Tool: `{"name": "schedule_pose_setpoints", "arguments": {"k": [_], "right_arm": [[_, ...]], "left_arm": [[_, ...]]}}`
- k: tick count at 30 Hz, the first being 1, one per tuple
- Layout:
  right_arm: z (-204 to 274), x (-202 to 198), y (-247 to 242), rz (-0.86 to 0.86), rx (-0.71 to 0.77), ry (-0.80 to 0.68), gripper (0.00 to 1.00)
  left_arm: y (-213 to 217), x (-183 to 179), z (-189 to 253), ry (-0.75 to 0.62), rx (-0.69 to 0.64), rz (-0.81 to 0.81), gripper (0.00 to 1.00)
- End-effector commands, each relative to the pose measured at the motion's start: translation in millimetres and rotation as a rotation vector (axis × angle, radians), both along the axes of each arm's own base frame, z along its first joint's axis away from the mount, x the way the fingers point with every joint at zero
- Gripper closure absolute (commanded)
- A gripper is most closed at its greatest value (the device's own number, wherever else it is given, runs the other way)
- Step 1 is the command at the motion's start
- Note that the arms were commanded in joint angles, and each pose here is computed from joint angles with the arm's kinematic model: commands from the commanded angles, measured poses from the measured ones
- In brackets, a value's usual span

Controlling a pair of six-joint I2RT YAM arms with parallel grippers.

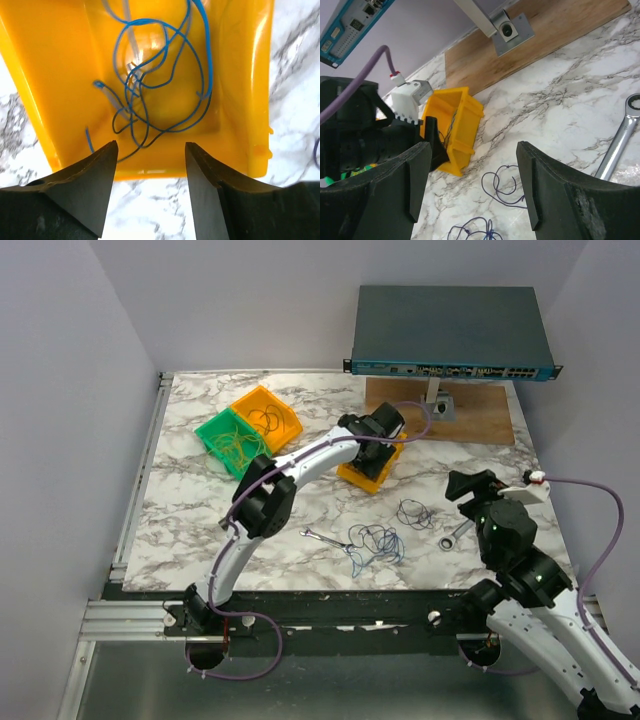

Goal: Untangle the cables

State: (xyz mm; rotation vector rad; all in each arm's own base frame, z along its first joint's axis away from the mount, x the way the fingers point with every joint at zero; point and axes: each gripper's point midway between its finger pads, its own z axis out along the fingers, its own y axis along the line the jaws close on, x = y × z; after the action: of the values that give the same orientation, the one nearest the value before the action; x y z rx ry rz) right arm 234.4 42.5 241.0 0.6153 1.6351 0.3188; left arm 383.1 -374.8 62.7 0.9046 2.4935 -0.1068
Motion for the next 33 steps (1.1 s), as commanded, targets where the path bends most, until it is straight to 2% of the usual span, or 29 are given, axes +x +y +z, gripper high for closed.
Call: {"name": "schedule_pose_setpoints", "arguments": {"k": [1, 4, 6, 7, 8, 11, 13, 14, 17, 20, 24, 33], "right_arm": [[-24, 2, 12, 0.056, -0.039, 0.093, 0.24], [-51, 4, 29, 0.114, -0.049, 0.199, 0.19], [-68, 6, 36, 0.127, -0.046, 0.267, 0.12], [-75, 6, 38, 0.122, -0.041, 0.297, 0.03], [-85, 7, 39, 0.113, -0.045, 0.331, 0.0], [-111, 7, 43, 0.097, -0.065, 0.446, 0.0], [-129, 7, 47, 0.099, -0.09, 0.528, 0.0], [-136, 7, 49, 0.101, -0.099, 0.56, 0.0], [-156, 8, 53, 0.1, -0.123, 0.638, 0.0], [-168, 13, 64, 0.154, -0.134, 0.655, 0.0], [-184, 15, 69, 0.181, -0.153, 0.686, 0.0], [-213, 21, 50, 0.08, -0.284, 0.77, 0.0]], "left_arm": [[-1, -7, 83, -0.172, -0.108, -0.035, 0.41], [1, -18, 115, -0.246, -0.179, -0.059, 0.36], [5, -28, 134, -0.285, -0.227, -0.064, 0.31], [9, -34, 142, -0.298, -0.252, -0.066, 0.28], [10, -38, 151, -0.315, -0.281, -0.067, 0.26], [20, -56, 171, -0.361, -0.371, -0.055, 0.18], [30, -68, 176, -0.396, -0.425, -0.027, 0.03], [41, -73, 175, -0.41, -0.443, 0.003, 0.01], [63, -86, 172, -0.455, -0.53, 0.077, 0.01], [85, -96, 163, -0.509, -0.592, 0.13, 0.01], [114, -105, 146, -0.561, -0.587, 0.183, 0.01], [158, -116, 137, -0.676, -0.591, 0.234, 0.01]]}}
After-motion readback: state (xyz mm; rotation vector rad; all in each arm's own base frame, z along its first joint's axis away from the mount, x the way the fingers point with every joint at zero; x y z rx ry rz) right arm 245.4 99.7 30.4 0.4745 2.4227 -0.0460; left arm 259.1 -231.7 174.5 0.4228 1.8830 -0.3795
